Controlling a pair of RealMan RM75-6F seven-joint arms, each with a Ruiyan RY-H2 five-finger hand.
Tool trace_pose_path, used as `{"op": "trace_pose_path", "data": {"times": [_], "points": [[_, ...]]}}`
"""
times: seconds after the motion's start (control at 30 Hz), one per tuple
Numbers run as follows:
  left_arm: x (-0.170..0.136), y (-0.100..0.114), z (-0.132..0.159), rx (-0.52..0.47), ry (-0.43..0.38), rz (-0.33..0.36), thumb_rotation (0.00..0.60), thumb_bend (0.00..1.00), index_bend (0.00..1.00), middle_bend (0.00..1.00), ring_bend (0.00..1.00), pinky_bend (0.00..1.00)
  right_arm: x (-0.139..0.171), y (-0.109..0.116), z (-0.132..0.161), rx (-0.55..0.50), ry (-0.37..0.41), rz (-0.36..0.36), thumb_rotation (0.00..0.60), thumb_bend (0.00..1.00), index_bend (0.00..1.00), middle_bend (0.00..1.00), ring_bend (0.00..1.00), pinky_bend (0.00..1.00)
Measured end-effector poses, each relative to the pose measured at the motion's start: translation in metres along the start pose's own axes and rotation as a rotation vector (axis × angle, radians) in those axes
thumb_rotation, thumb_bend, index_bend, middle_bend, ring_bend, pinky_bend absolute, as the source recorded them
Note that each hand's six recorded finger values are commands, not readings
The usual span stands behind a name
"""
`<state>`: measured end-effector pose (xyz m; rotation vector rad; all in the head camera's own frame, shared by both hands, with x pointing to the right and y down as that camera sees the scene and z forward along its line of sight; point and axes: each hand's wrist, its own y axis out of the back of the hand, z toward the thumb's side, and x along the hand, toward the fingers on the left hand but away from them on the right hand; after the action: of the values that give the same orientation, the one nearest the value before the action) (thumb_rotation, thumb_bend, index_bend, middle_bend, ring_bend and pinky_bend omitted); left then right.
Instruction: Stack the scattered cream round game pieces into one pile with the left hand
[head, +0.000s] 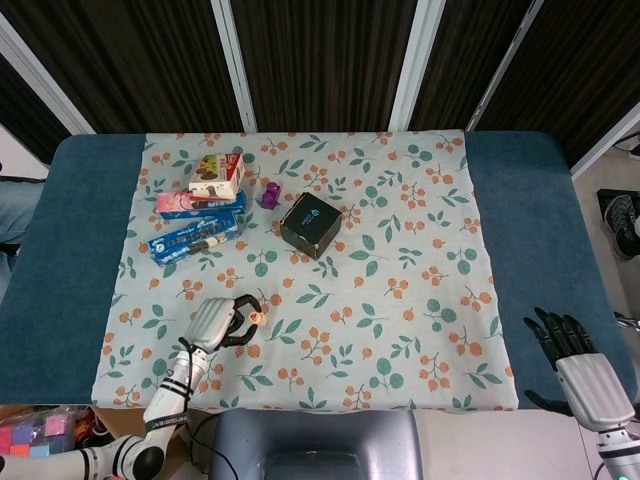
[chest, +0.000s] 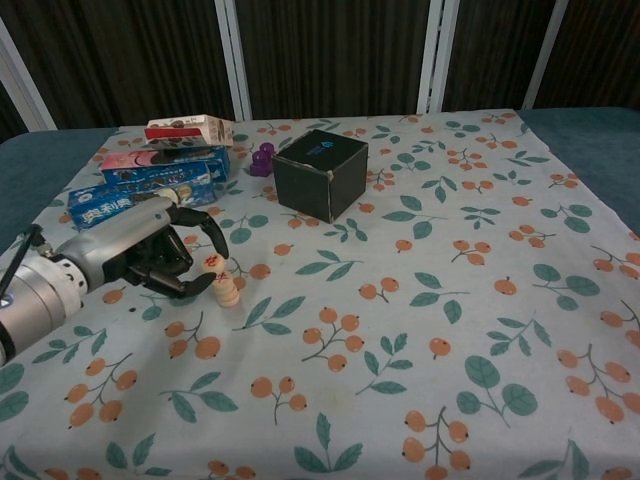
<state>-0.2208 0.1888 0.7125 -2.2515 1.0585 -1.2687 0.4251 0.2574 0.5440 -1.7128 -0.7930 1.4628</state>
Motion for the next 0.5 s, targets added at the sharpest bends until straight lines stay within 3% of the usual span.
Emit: {"op": "trace_pose_path", "data": {"times": [0.5], "points": [[0.01,-0.006,-0.006,0.027,0.028,0.005,0.6,0.4,0.48,1.0,1.0,1.0,0.0,0.001,-0.001,-0.003,-0.002,-0.006,0.6,0.17,0.0,0.0,0.0,0.0]]}}
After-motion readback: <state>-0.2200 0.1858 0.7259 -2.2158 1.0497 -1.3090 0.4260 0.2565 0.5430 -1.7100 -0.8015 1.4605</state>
